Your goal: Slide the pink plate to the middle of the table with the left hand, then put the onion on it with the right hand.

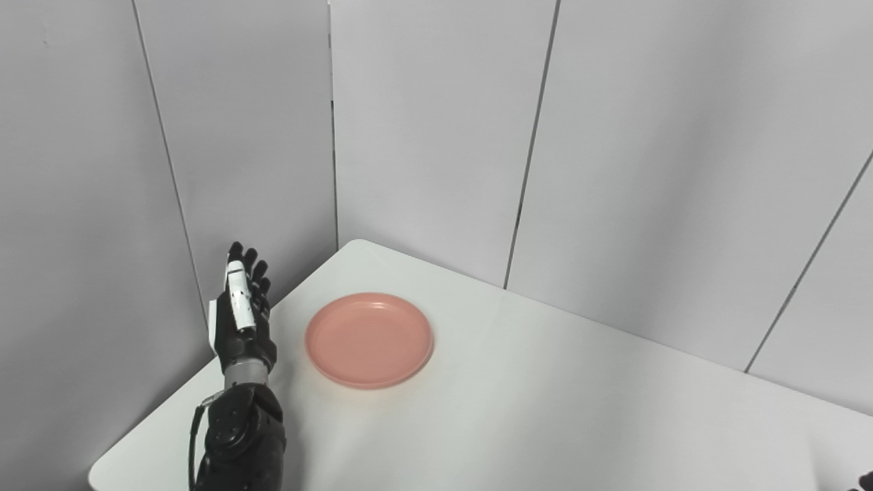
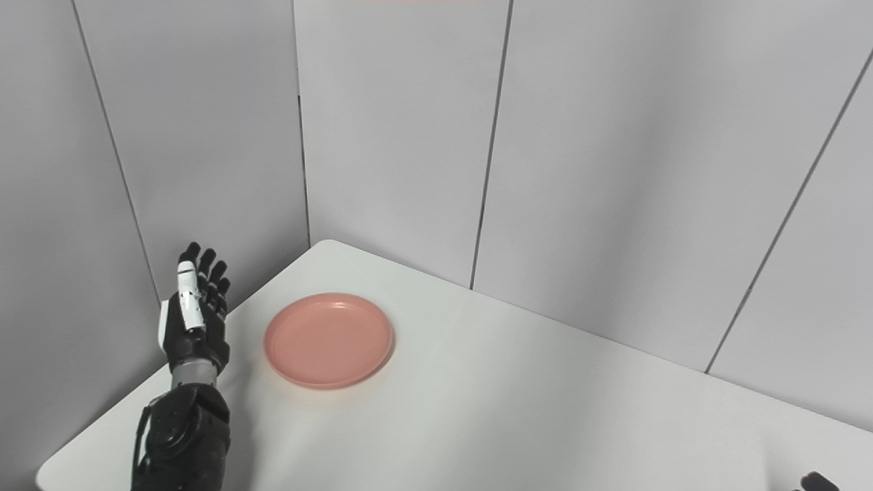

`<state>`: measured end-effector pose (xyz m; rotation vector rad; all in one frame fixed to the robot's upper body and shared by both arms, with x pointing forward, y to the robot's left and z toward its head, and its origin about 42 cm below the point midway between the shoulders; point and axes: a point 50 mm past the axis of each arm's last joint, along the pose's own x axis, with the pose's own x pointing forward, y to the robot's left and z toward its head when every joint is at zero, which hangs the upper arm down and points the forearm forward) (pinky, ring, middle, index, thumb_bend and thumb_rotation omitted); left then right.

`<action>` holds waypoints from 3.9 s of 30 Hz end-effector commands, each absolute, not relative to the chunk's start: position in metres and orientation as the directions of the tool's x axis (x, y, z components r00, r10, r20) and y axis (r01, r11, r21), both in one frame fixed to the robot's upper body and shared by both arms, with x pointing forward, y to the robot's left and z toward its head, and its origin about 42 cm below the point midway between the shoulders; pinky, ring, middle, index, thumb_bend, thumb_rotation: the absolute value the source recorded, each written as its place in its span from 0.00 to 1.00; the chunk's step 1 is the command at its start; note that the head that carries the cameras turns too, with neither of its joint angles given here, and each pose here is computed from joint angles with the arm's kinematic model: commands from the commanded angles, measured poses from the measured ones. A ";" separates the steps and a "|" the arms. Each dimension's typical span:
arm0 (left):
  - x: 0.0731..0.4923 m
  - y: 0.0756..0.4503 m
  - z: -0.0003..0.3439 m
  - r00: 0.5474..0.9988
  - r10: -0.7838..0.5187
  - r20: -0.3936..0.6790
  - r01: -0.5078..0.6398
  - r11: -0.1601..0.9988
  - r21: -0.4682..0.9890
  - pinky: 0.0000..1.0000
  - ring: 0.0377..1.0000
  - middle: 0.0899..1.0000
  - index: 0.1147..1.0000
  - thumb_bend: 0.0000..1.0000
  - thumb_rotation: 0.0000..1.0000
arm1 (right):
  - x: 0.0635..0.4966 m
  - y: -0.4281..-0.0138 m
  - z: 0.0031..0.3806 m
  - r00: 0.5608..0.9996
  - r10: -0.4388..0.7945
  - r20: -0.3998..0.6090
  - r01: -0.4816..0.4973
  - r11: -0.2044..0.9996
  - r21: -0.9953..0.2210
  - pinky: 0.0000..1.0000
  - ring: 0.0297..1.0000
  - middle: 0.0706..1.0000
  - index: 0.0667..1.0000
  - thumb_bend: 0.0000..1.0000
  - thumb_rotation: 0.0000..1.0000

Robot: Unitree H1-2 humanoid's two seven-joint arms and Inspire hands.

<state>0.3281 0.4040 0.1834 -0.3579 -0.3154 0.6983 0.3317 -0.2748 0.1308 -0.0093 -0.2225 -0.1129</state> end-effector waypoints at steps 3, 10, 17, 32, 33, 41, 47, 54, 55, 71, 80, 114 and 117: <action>0.332 0.413 0.198 0.701 0.668 0.250 -0.548 0.729 -0.411 0.98 0.96 0.96 0.92 0.38 1.00 | 0.311 -0.285 0.094 0.983 -0.141 0.117 0.141 0.990 0.008 0.64 0.79 0.79 0.74 0.50 0.87; 0.333 0.416 0.188 0.717 0.664 0.212 -0.545 0.723 -0.424 1.00 0.98 0.97 0.96 0.39 1.00 | 0.312 -0.286 0.094 0.981 -0.152 0.118 0.152 0.988 0.009 0.60 0.76 0.76 0.71 0.52 0.82; 0.333 0.416 0.180 0.720 0.675 0.163 -0.562 0.704 -0.434 0.98 0.96 0.97 0.94 0.39 1.00 | 0.311 -0.286 0.096 0.981 -0.149 0.121 0.150 0.989 0.004 0.59 0.76 0.76 0.71 0.51 0.84; 0.335 0.410 0.162 0.745 0.659 0.107 -0.552 0.698 -0.456 0.94 0.93 0.93 0.92 0.38 1.00 | 0.311 -0.290 0.094 0.982 -0.152 0.114 0.152 0.988 0.008 0.58 0.75 0.76 0.71 0.52 0.83; 0.335 0.409 0.162 0.747 0.656 0.107 -0.549 0.699 -0.458 0.94 0.93 0.93 0.92 0.38 1.00 | 0.311 -0.290 0.094 0.982 -0.152 0.112 0.153 0.988 0.006 0.59 0.76 0.76 0.71 0.52 0.83; 0.340 0.403 0.158 0.772 0.628 0.102 -0.528 0.722 -0.446 0.95 0.94 0.95 0.94 0.39 1.00 | 0.311 -0.290 0.094 0.980 -0.161 0.115 0.161 0.987 0.011 0.57 0.75 0.75 0.70 0.52 0.82; 0.345 0.399 0.157 0.786 0.613 0.085 -0.516 0.724 -0.457 0.95 0.94 0.95 0.93 0.38 1.00 | 0.310 -0.289 0.096 0.980 -0.159 0.116 0.158 0.987 0.021 0.56 0.74 0.74 0.69 0.50 0.80; 0.351 0.394 0.155 0.814 0.575 0.082 -0.483 0.749 -0.454 0.99 0.96 0.97 0.95 0.37 1.00 | 0.310 -0.289 0.097 0.980 -0.159 0.118 0.158 0.987 0.017 0.56 0.74 0.75 0.69 0.49 0.81; 0.352 0.394 0.155 0.815 0.573 0.081 -0.481 0.749 -0.456 1.00 0.96 0.97 0.96 0.37 1.00 | 0.310 -0.289 0.097 0.980 -0.159 0.117 0.158 0.987 0.018 0.57 0.74 0.75 0.69 0.50 0.81; 0.375 0.389 0.148 0.878 0.479 0.010 -0.435 0.808 -0.398 0.98 0.97 0.98 0.97 0.37 1.00 | 0.308 -0.287 0.098 0.981 -0.149 0.121 0.149 0.989 0.007 0.60 0.77 0.78 0.73 0.49 0.85; 0.385 0.389 0.146 0.898 0.440 -0.002 -0.405 0.824 -0.396 0.99 0.96 0.98 0.97 0.37 1.00 | 0.307 -0.285 0.101 0.980 -0.162 0.119 0.162 0.987 0.015 0.57 0.74 0.74 0.69 0.50 0.81; 0.422 0.346 0.144 0.975 0.217 -0.055 -0.220 0.878 -0.425 0.96 0.96 0.96 0.95 0.37 1.00 | 0.298 -0.281 0.104 0.983 -0.137 0.122 0.139 0.990 -0.004 0.68 0.78 0.79 0.75 0.50 0.89; 0.424 0.341 0.146 0.979 0.196 -0.058 -0.201 0.878 -0.434 0.97 0.97 0.97 0.96 0.37 1.00 | 0.296 -0.279 0.106 0.983 -0.133 0.126 0.134 0.991 -0.002 0.67 0.78 0.79 0.75 0.47 0.89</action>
